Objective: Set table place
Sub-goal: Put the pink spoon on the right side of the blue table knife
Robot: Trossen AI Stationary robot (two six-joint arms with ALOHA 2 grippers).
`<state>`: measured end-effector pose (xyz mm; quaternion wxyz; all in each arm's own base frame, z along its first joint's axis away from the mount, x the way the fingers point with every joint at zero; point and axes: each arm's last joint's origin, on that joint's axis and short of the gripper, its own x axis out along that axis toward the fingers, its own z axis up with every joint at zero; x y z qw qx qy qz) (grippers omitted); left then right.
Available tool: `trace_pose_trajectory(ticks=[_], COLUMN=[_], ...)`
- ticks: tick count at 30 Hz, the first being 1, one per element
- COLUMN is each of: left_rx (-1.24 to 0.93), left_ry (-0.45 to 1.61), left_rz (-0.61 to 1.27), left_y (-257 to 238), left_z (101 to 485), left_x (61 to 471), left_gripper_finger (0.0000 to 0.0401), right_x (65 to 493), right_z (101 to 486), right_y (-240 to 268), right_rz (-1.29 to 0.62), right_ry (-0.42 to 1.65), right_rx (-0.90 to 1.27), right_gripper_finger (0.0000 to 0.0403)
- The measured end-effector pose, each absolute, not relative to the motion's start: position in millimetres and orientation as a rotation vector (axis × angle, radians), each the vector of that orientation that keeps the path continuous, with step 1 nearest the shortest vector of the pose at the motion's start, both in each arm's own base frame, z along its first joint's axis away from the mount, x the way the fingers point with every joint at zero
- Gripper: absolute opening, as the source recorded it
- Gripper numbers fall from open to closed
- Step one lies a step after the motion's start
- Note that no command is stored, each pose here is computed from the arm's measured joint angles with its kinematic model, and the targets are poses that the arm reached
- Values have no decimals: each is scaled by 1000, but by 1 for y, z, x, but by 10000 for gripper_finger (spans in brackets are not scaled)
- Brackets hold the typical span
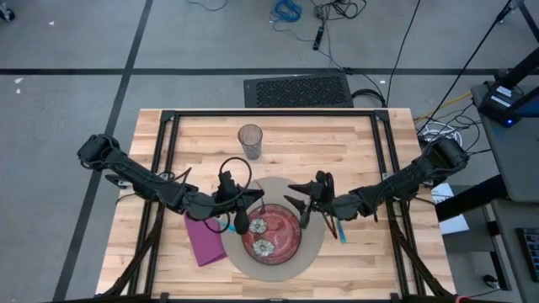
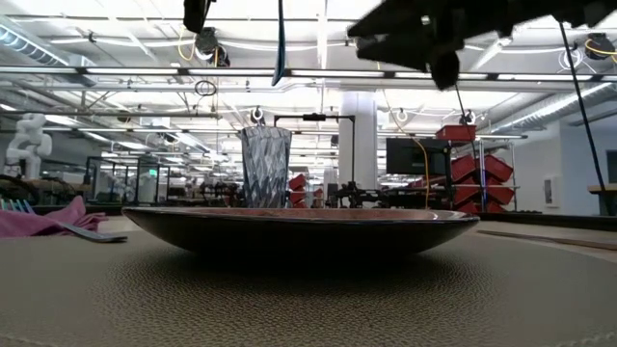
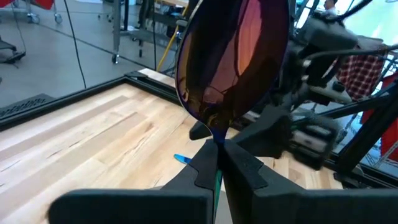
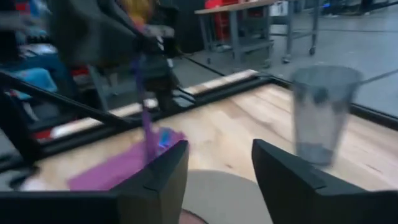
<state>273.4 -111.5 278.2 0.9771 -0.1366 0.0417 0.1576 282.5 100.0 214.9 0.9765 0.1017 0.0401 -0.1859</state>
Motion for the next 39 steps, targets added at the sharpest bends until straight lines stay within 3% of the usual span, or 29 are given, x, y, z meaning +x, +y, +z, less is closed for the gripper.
trace_pose_trajectory(ticks=[7,23,36,39], left_rx=[-267,-291,-286,-283], left_ry=[48,29,37,41], left_rz=[367,357,347,345], left_y=[-110,-110,-114,-114], left_z=[277,270,269,269], left_x=[278,288,286,286], left_gripper_finger=[0,0,0,0], right_x=[306,362,360,360], right_z=[236,229,229,229], right_y=[95,104,110,110], right_rz=[-392,-451,-447,-446], right_ry=[37,166,171,176], right_rx=[213,57,20,16], right_gripper_finger=[204,176,72,29])
